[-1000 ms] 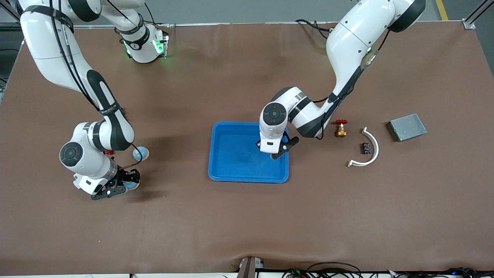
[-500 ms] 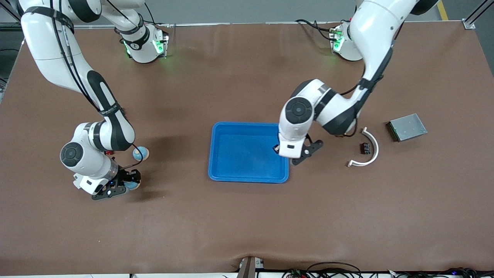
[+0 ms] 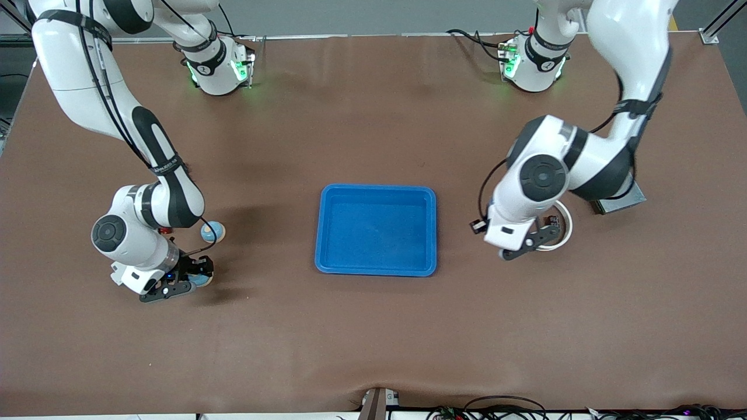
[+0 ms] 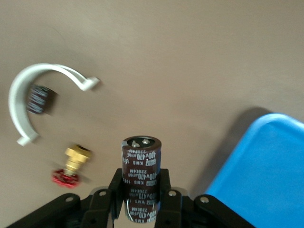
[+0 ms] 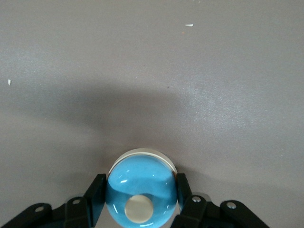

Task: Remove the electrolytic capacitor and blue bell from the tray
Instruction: 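Set the second bell down while the left gripper carries the capacitor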

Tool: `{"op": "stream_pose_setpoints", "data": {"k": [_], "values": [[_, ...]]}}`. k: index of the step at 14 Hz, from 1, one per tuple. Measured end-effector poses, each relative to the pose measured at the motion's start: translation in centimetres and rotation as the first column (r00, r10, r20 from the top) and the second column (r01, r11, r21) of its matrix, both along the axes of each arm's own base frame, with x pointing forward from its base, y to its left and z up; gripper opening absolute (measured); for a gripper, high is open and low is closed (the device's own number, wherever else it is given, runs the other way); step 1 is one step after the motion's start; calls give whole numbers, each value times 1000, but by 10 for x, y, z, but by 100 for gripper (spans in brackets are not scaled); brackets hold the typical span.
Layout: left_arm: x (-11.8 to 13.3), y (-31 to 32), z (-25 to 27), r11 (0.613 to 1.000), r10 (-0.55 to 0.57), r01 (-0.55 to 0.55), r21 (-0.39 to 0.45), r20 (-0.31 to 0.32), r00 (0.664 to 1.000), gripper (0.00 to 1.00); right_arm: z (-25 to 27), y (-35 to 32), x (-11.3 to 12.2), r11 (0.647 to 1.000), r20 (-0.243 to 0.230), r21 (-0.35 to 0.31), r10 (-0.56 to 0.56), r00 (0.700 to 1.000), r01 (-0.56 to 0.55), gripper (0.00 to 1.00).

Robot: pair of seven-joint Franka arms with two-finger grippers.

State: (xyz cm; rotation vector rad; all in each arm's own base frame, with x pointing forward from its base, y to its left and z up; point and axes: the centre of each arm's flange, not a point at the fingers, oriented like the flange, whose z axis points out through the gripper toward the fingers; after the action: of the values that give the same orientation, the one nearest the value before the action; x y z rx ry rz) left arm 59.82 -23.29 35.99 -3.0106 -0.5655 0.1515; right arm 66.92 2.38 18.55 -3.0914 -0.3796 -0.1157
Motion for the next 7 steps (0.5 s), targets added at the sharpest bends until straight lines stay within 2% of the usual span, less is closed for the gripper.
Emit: {"op": "stream_pose_setpoints", "data": {"k": [2,5,7], "values": [[-1,46,7,998,-68,67,-20,-16,998,33,-1,0,0,1000,0,2,-2,1000,2,68],[0,111,-1,984,-173,170,-49,-49,984,33,-3,1,0,1000,3,3,-2,1000,2,96],[-2,145,-13,968,-244,239,-71,-72,967,33,0,1,2,1000,9,4,-1,1000,1,100]]}}
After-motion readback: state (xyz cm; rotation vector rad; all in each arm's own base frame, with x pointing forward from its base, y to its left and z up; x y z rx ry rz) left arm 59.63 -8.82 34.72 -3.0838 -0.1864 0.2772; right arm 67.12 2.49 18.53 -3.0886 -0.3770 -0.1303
